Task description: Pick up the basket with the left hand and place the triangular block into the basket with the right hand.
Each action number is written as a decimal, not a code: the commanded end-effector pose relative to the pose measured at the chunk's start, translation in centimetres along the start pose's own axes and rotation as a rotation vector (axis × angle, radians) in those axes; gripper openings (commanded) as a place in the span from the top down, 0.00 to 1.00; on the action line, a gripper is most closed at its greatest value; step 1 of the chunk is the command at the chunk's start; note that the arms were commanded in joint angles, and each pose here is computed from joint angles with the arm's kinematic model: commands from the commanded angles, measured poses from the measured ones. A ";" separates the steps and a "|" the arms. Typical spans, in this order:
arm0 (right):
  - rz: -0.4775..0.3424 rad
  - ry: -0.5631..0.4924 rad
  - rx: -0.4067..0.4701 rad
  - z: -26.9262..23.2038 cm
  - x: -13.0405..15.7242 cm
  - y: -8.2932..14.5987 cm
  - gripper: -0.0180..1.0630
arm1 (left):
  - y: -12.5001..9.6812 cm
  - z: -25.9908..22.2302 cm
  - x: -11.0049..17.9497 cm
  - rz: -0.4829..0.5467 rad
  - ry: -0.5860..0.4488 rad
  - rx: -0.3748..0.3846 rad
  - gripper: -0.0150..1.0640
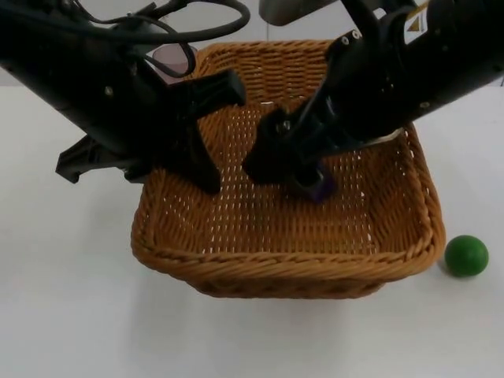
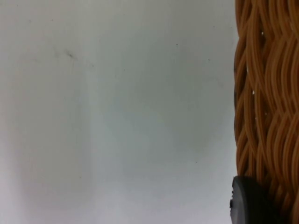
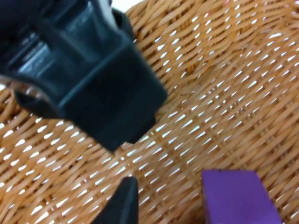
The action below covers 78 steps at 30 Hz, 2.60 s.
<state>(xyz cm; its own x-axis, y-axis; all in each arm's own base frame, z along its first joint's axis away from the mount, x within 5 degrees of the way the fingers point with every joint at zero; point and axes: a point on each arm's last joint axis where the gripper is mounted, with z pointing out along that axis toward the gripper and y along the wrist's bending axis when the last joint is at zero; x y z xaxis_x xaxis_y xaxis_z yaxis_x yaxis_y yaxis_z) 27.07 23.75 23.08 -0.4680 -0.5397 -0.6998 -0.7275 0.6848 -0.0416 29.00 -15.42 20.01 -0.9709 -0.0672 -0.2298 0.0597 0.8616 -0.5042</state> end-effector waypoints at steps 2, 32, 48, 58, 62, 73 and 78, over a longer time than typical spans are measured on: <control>-0.009 -0.057 0.012 -0.8 -0.6 0.0 0.01 | -0.5 -0.2 0.0 -0.010 -0.008 0.022 0.98; 0.172 -0.516 0.495 -29.9 1.3 -5.8 0.01 | -0.3 -0.3 -0.9 0.005 -0.110 -0.001 0.98; 0.351 -0.466 0.643 -31.7 3.5 -7.8 0.01 | 1.7 3.8 -1.2 -0.051 -0.063 -0.058 0.98; 0.354 -0.455 0.641 -31.6 3.6 -7.7 0.01 | 1.4 7.9 -3.8 0.025 0.043 -0.027 0.98; 0.351 -0.437 0.646 -31.6 3.7 -7.8 0.01 | 2.1 9.4 -4.8 0.003 0.023 -0.037 0.98; 0.344 -0.408 0.641 -31.4 3.9 -7.7 0.01 | 3.5 11.4 -4.7 -0.023 0.009 -0.073 0.98; 0.343 -0.412 0.642 -31.5 3.9 -7.7 0.01 | 3.6 11.5 -4.7 -0.007 0.011 -0.082 0.98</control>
<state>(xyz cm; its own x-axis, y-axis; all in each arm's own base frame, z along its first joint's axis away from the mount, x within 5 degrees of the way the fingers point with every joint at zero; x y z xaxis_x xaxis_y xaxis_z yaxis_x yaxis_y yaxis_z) 15.06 1.06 43.08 -0.3017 -0.1102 -0.9470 -0.0976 0.9916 -0.0843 36.13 -17.70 9.06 -0.9794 -0.0528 -0.1950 0.0359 0.9042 -0.4255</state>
